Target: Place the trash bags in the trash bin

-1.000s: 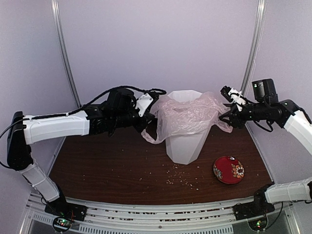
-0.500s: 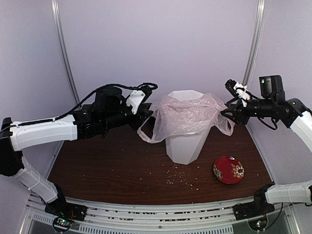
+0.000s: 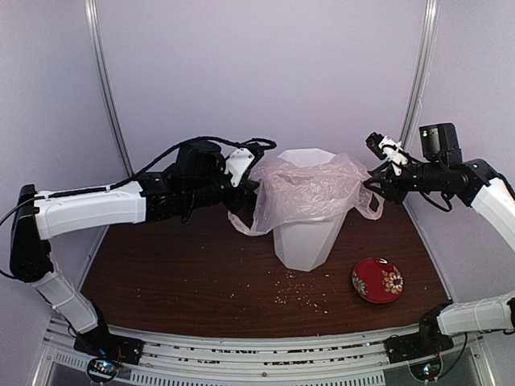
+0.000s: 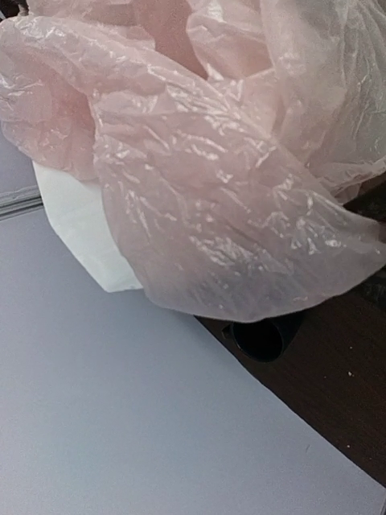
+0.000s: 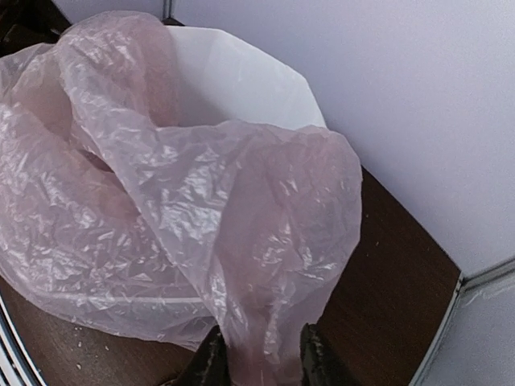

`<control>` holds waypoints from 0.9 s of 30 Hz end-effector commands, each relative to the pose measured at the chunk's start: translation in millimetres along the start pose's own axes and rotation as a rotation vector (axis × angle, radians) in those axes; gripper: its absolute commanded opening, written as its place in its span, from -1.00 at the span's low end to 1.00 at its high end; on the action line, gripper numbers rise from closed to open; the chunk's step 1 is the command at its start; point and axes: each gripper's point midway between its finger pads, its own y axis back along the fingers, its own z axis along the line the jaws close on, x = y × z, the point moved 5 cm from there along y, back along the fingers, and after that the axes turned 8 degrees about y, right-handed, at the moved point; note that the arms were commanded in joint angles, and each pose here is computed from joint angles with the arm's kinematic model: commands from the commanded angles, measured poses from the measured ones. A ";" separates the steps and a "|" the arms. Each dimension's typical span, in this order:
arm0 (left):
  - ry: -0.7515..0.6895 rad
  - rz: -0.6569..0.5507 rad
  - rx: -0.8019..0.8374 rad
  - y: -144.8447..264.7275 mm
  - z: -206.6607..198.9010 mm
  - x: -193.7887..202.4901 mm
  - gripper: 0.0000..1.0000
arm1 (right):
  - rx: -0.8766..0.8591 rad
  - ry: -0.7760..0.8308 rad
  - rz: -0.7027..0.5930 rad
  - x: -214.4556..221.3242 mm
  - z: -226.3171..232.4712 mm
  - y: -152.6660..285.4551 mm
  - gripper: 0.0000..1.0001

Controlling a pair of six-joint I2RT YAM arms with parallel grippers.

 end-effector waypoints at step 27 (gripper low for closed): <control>0.250 -0.064 0.051 -91.0 90.5 -26.8 -1.00 | 0.218 -0.210 0.044 -12.0 -110.9 -80.0 -1.00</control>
